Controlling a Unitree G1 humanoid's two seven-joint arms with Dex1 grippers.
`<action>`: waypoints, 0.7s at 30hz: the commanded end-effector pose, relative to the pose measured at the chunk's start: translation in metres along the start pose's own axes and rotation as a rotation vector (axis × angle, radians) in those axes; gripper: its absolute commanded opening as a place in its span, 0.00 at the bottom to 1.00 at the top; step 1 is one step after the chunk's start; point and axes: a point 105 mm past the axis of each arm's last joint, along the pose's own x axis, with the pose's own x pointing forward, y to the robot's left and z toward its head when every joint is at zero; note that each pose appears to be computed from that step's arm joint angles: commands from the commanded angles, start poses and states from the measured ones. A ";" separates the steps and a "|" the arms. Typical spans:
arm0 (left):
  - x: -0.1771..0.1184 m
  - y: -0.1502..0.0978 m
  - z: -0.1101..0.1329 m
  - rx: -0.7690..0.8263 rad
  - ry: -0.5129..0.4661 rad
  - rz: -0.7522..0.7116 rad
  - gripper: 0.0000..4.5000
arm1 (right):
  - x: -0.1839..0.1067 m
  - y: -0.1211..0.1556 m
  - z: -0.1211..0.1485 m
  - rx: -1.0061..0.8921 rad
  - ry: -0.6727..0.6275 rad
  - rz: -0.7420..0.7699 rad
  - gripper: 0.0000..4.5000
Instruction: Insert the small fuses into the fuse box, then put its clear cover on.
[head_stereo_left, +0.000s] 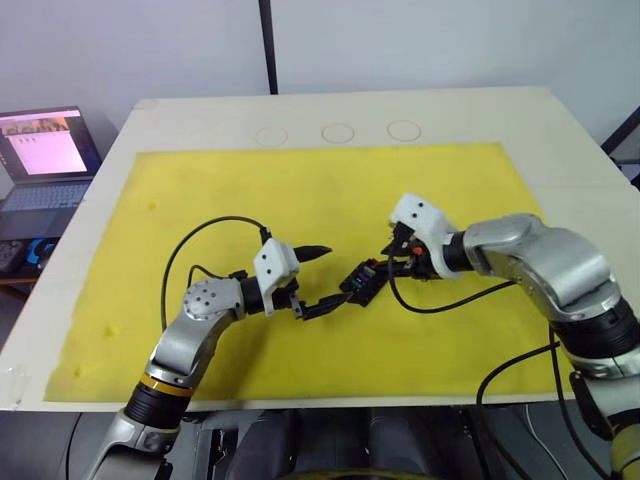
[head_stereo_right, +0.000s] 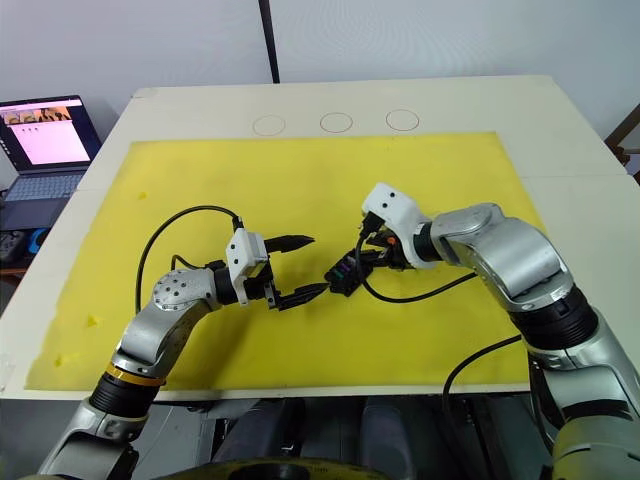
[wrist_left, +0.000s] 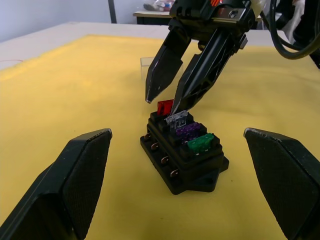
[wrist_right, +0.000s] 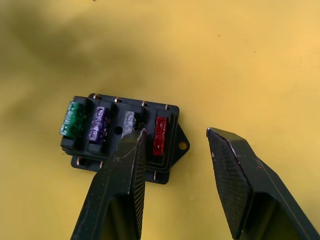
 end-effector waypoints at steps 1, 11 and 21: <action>0.000 0.001 0.008 0.031 -0.025 0.001 1.00 | -0.013 0.000 0.022 -0.029 -0.081 0.007 0.45; 0.001 0.002 0.009 0.035 -0.028 -0.007 1.00 | -0.030 0.003 0.030 -0.041 -0.215 -0.005 0.41; 0.003 0.001 0.010 0.036 -0.027 -0.023 1.00 | -0.020 0.006 0.004 -0.068 -0.207 -0.056 0.00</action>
